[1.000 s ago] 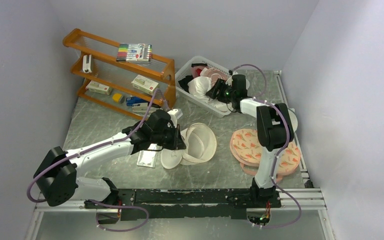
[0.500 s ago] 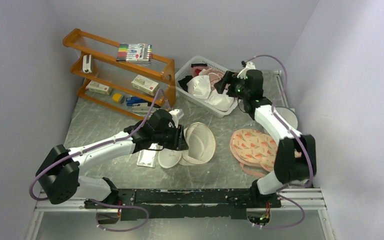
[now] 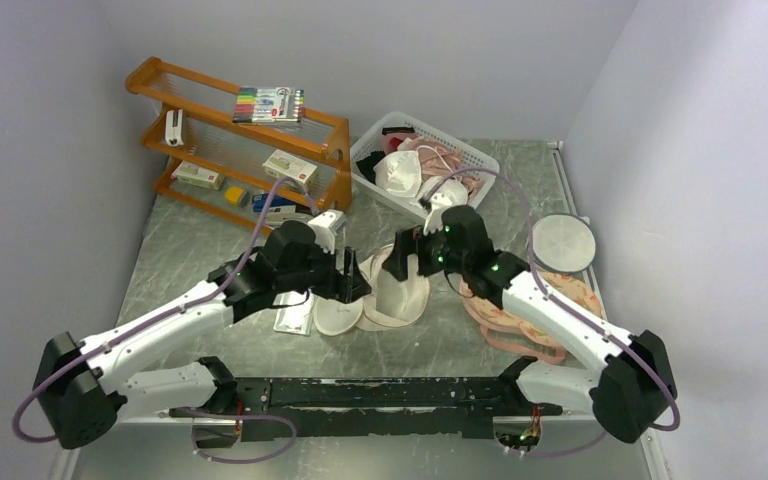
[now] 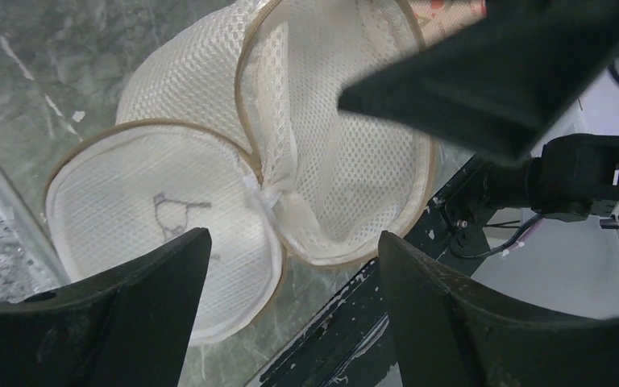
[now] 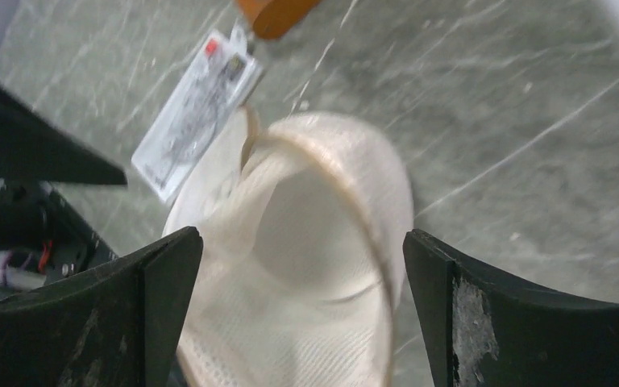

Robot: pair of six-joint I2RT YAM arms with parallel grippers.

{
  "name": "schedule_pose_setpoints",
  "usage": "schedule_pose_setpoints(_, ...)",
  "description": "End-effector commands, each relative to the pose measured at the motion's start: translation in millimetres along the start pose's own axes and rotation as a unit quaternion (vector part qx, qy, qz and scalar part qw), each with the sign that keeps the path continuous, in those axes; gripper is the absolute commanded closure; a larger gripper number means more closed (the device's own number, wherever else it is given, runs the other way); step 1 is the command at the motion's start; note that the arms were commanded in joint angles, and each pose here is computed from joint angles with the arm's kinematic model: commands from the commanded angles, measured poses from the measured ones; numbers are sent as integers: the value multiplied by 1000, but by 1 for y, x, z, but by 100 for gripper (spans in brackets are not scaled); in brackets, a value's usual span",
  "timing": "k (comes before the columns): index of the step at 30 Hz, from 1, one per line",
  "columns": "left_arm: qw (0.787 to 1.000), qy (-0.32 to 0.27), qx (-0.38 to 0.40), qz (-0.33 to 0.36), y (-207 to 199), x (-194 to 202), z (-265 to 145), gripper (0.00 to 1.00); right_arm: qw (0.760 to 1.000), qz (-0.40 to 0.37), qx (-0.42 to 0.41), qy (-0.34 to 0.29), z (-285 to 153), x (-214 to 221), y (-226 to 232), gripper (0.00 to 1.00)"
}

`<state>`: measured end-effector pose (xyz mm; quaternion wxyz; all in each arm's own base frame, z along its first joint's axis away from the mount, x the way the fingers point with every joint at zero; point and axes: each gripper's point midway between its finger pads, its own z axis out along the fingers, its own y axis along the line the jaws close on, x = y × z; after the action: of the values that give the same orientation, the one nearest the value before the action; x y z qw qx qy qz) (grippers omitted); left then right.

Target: Unzip the laundry bag and remove the bra

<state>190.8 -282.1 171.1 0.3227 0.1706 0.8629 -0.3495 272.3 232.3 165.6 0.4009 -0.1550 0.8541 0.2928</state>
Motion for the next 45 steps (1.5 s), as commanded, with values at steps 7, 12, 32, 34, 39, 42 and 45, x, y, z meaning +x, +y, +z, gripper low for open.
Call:
schedule_pose_setpoints(7, 997, -17, -26, -68, 21, 24, -18, 10, 986, -4, 162, 28, -28, 37, -37, 10)
schedule_pose_setpoints(12, 991, -22, -53, -121, 36, 41, -21, 9, 986, -7, 158, 42, -22, 42, -36, 37)
schedule_pose_setpoints(32, 873, -48, -167, -455, 109, 113, -9, 14, 992, -28, 123, 21, -6, 26, -24, 77)
schedule_pose_setpoints(34, 868, -53, -144, -472, 106, 111, -5, 21, 992, -31, 124, 20, -8, 25, -25, 77)
schedule_pose_setpoints(39, 872, -59, -128, -469, 105, 107, 2, 24, 990, -39, 132, 21, -12, 24, -27, 77)
schedule_pose_setpoints(42, 872, -47, -114, -474, 101, 110, 8, 29, 991, -41, 128, 23, -13, 24, -26, 77)
schedule_pose_setpoints(45, 872, -32, -105, -477, 99, 116, 13, 35, 991, -37, 128, 22, -12, 26, -26, 77)
